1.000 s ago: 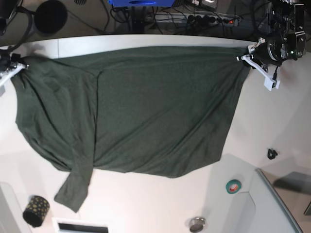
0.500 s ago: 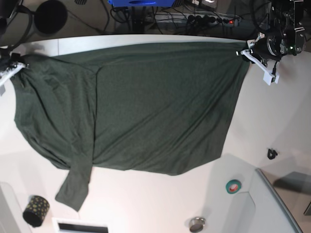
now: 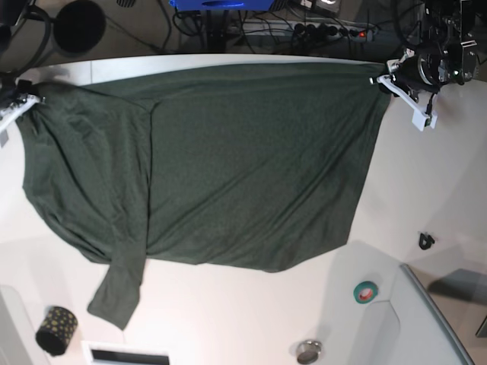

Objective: Layout the t-shirt on the table in an organized manner, then fold the t-shirt properly
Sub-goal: 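Hold the shirt edge taut, then open both grippers to release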

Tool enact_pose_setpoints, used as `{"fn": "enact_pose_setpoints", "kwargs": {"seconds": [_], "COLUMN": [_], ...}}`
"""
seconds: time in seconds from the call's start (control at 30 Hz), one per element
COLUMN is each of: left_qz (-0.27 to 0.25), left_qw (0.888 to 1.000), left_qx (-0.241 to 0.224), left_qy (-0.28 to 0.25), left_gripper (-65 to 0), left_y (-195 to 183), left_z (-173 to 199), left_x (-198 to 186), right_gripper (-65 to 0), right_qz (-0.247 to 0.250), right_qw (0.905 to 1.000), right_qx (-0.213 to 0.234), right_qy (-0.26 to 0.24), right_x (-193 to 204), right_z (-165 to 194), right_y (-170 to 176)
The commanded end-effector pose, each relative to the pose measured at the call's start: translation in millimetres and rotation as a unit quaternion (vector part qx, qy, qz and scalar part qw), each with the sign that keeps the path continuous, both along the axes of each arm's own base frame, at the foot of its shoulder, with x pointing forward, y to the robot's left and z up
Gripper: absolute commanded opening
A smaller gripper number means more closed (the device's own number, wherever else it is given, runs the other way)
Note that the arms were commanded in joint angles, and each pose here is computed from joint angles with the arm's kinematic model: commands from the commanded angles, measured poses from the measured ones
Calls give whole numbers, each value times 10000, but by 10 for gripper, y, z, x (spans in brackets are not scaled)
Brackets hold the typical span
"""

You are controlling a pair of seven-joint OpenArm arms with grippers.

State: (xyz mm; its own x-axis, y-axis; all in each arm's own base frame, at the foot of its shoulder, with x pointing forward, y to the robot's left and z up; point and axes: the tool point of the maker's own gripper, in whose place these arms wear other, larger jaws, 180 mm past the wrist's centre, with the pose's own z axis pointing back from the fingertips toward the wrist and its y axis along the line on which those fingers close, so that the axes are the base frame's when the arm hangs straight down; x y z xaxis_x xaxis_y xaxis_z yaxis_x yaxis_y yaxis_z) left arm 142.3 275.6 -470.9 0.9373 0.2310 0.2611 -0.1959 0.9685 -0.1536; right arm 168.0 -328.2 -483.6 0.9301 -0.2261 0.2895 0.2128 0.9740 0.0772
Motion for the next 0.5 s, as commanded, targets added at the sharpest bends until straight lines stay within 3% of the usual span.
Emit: {"fn": "enact_pose_setpoints", "kwargs": {"seconds": [0.0, 0.2, 0.47], "left_qz": [-83, -158, -112], "left_qw": [9997, 9992, 9997], "left_qx": [123, 131, 123], "left_qy": [-191, -342, -161], "left_gripper": [-650, -650, -650], "left_y": [63, 22, 38], "left_z": [113, 195, 118], "left_x": [104, 191, 46], "right_gripper": [-648, -644, -641], "right_qz": [-9, -20, -39], "right_qw": [9997, 9998, 9998], "right_qx": [-165, -150, -91], "right_qy": [-178, -162, -153], "right_x": [95, 89, 76], "right_z": [113, 101, 72], "right_y": [-123, -121, -69]}}
